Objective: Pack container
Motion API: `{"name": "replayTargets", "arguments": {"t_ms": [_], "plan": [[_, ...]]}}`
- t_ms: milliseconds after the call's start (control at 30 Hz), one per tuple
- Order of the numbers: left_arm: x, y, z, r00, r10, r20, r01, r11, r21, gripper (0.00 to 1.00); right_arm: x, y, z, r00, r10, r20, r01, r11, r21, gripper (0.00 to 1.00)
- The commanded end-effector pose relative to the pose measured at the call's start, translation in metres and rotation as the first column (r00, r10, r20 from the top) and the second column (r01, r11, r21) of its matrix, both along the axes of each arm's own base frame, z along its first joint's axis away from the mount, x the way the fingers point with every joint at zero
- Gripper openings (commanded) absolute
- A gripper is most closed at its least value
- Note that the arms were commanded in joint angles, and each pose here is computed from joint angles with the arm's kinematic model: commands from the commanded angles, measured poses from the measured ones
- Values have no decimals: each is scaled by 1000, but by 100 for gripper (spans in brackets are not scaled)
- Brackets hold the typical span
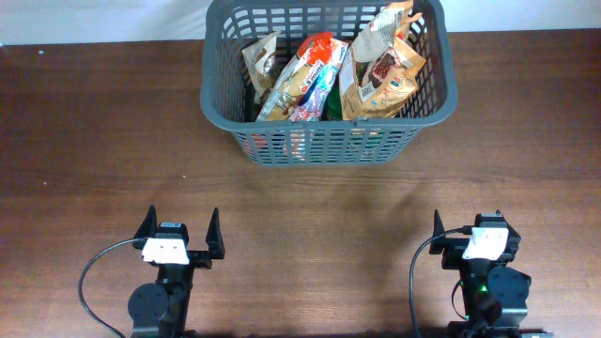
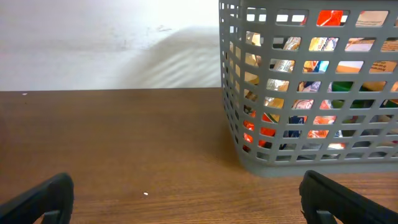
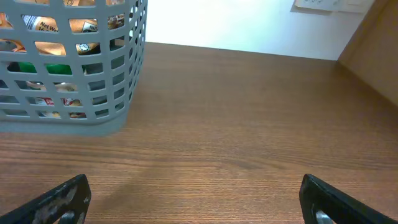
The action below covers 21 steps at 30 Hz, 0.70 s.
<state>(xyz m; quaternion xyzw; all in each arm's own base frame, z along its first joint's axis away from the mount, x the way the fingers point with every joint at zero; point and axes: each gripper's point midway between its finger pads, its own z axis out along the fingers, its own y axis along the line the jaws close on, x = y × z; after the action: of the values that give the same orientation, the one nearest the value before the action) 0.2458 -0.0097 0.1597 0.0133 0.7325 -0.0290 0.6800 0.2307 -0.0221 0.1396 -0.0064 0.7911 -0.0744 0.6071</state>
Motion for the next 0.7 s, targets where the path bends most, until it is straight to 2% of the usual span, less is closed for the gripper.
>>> {"name": "replayTargets", "arguments": {"t_ms": [0, 667], "plan": [[0, 3, -2, 1000, 12, 3, -12, 1000, 16, 99, 0, 4, -1, 1000, 18, 6, -18, 1000, -4, 99], [0, 3, -2, 1000, 12, 3, -12, 1000, 16, 99, 0, 4, -1, 1000, 18, 6, -18, 1000, -4, 99]]}}
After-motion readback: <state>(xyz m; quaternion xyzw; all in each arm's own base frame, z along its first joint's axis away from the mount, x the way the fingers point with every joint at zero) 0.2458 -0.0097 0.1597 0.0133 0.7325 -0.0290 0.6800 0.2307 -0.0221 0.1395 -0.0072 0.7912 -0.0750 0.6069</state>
